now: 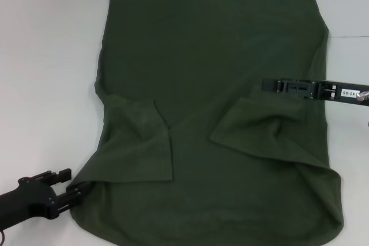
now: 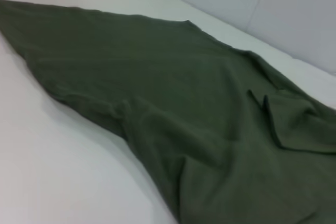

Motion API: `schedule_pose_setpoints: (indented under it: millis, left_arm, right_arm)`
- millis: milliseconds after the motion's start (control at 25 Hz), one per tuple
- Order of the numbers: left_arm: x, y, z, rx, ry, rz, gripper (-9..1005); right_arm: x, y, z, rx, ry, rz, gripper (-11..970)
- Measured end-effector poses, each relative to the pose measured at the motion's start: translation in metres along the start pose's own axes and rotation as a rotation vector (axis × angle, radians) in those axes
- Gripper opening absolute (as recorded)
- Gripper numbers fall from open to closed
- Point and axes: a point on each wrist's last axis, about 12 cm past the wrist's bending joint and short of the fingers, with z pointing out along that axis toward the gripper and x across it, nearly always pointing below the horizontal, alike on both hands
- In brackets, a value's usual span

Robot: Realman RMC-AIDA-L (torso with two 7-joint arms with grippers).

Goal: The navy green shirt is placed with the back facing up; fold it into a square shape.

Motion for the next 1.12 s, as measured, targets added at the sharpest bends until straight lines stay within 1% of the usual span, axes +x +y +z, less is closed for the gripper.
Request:
schedule_pose_setpoints:
  millis: [160, 280, 360, 520, 920, 1120]
  left_arm:
    - [-0.007, -0.003, -0.003, 0.036, -0.012, -0.003, 631]
    - [-0.011, -0.002, -0.008, 0.048, -0.003, -0.027, 630]
    - [-0.013, -0.001, -0.009, 0.045, 0.029, -0.041, 630]
    - [-0.015, 0.0, -0.006, 0.046, 0.083, -0.04, 631]
    - [-0.018, 0.006, -0.001, -0.001, 0.099, -0.026, 631]
    - [-0.018, 0.006, 0.0, -0.001, 0.104, -0.024, 631]
  right_arm:
    - [-0.001, 0.0, 0.0, 0.0, -0.001, -0.001, 911]
    - [-0.001, 0.0, 0.0, 0.001, -0.001, -0.002, 911]
    - [-0.001, 0.0, 0.0, 0.001, -0.002, -0.002, 911]
    - [-0.002, 0.0, 0.0, 0.003, -0.002, -0.003, 910]
    - [-0.004, 0.0, 0.001, 0.003, -0.003, -0.011, 910]
    - [-0.005, 0.0, 0.002, 0.003, -0.004, -0.012, 909]
